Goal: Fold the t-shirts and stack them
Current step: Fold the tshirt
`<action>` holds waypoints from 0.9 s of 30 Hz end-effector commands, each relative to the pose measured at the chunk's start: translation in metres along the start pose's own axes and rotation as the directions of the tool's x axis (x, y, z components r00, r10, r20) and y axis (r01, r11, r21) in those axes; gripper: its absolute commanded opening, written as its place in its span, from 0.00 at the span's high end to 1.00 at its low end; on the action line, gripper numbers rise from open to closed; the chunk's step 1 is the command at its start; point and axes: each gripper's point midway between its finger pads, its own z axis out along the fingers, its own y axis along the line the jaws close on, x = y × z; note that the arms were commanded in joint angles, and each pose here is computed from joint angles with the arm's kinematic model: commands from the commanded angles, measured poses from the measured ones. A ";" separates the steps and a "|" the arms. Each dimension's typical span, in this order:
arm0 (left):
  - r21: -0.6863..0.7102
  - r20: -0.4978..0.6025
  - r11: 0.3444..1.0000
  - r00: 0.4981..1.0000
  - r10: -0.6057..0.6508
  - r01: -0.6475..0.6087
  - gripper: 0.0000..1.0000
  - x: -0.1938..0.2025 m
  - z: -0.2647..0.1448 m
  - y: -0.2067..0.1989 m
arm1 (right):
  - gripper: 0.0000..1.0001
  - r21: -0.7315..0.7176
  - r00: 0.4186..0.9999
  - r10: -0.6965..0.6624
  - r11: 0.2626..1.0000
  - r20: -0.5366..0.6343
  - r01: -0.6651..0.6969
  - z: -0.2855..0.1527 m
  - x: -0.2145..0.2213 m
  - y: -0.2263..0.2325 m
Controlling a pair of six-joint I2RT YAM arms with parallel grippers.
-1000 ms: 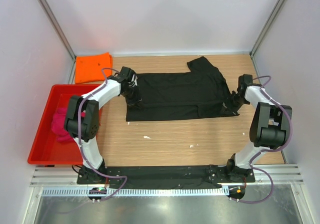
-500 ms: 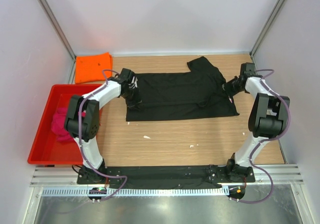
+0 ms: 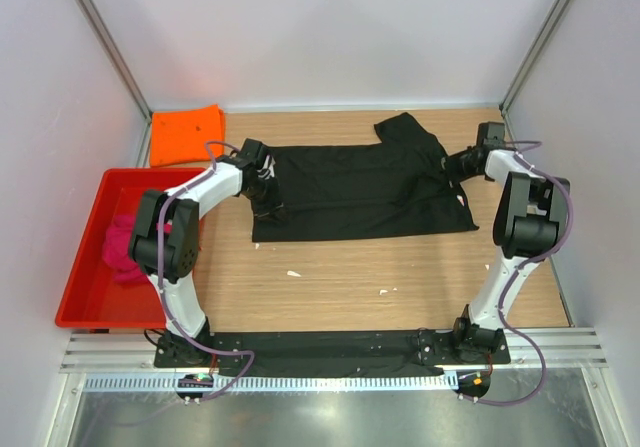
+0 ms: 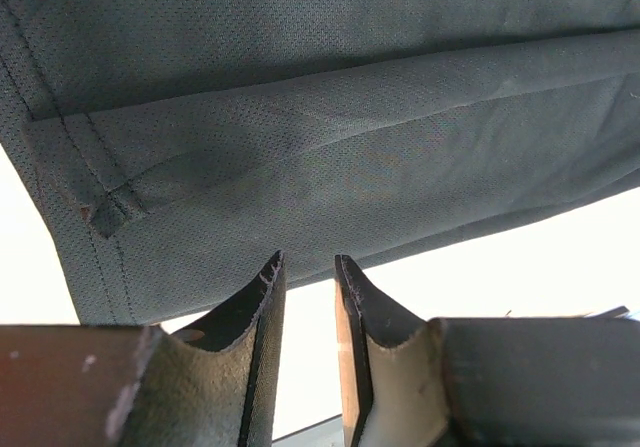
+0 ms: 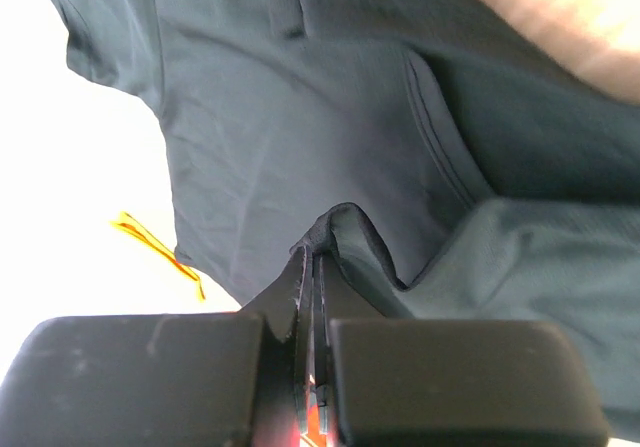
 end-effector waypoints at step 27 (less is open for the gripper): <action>-0.054 -0.001 0.998 1.000 0.029 -0.029 0.71 -0.021 0.015 0.008 | 0.58 0.114 0.852 -0.514 0.857 0.101 0.503 -0.087 0.013 0.037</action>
